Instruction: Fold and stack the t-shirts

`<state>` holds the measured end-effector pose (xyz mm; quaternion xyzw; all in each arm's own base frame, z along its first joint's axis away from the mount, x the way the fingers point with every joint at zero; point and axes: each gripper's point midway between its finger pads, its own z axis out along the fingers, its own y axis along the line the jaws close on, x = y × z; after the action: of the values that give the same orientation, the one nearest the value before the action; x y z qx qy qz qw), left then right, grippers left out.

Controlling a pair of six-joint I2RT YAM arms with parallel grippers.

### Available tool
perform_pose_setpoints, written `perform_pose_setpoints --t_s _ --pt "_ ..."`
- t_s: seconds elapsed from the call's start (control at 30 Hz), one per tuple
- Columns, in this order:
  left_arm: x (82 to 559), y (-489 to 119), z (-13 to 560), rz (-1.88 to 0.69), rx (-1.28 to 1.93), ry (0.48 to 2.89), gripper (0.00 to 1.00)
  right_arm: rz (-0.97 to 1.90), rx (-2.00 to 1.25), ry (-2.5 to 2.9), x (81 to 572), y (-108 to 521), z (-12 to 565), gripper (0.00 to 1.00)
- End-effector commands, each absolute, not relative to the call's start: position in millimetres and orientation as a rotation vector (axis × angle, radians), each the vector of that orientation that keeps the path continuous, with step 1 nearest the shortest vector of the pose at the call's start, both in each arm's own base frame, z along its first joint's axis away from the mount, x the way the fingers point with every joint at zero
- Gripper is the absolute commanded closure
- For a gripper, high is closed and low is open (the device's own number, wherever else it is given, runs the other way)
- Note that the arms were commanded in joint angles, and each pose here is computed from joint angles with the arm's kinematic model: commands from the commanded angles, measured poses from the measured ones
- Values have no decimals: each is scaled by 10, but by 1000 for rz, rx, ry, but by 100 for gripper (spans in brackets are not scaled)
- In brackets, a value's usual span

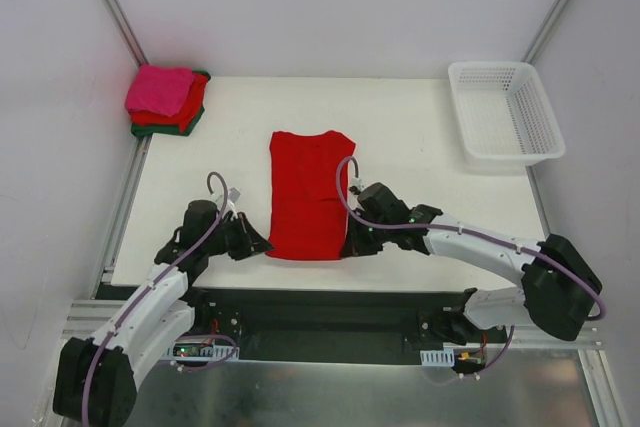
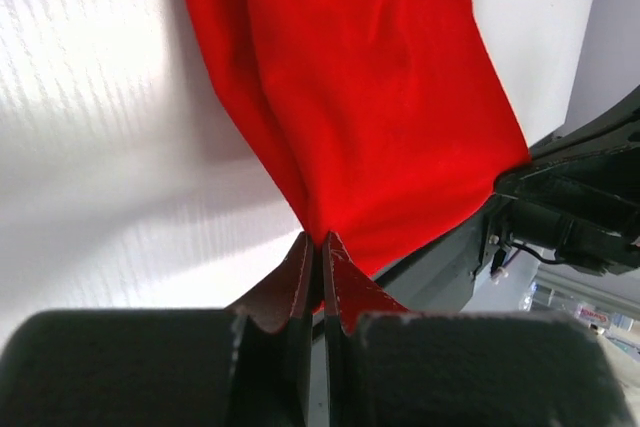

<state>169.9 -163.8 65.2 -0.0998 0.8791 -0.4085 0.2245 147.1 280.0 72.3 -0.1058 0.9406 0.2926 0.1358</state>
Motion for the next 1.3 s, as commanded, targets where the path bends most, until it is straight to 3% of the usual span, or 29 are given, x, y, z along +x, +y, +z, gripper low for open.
perform_pose_setpoints --t_s 0.0,0.53,1.27 --pt "1588 -1598 777 -1101 -329 2444 100 719 -267 2784 1270 2526 706 98" --pt "1723 -1587 1446 -1060 -310 2358 100 634 -261 2651 1426 2417 1253 99" --pt "2521 -1534 1801 -845 -279 2291 100 556 -248 2490 2424 2554 1716 99"
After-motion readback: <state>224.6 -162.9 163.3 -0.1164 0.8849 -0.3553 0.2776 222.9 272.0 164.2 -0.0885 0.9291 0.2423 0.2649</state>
